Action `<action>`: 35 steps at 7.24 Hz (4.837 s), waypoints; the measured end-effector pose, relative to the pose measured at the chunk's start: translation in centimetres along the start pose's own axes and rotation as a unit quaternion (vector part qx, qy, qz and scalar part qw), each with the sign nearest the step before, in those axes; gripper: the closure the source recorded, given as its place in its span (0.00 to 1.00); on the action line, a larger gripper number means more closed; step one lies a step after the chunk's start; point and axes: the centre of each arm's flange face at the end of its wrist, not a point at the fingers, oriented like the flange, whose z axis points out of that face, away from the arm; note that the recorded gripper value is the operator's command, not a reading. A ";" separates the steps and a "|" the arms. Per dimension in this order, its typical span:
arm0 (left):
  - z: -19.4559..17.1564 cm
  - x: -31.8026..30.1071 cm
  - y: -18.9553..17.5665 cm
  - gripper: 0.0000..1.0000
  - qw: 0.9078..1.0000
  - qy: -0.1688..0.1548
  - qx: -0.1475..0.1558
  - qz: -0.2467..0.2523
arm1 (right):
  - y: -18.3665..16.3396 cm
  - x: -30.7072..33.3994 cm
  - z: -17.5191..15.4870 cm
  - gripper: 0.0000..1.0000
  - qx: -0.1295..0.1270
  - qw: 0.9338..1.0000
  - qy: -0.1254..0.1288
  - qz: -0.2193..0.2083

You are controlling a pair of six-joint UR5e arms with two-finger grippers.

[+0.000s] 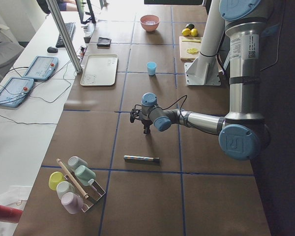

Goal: Mash ice and strawberries in cup
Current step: 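Close the left gripper on the red strawberry, then carry the strawberry with the left gripper over the light-blue cup, then open the left gripper to drop the strawberry into the cup, then move the empty left gripper back toward the white dish rack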

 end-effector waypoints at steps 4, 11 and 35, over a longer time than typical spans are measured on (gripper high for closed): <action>-2.6 3.2 -0.8 0.99 1.000 0.015 0.011 0.009 | 0.1 0.0 0.0 0.00 0.000 1.000 0.000 0.001; -13.5 33.4 -12.1 0.98 0.995 0.018 -0.002 -0.095 | 0.1 -0.2 -0.2 0.00 0.002 1.000 0.000 0.000; -24.2 -18.6 -5.3 0.00 0.999 -0.006 -0.018 0.050 | 0.3 -0.3 -0.2 0.00 0.002 1.000 0.001 -0.002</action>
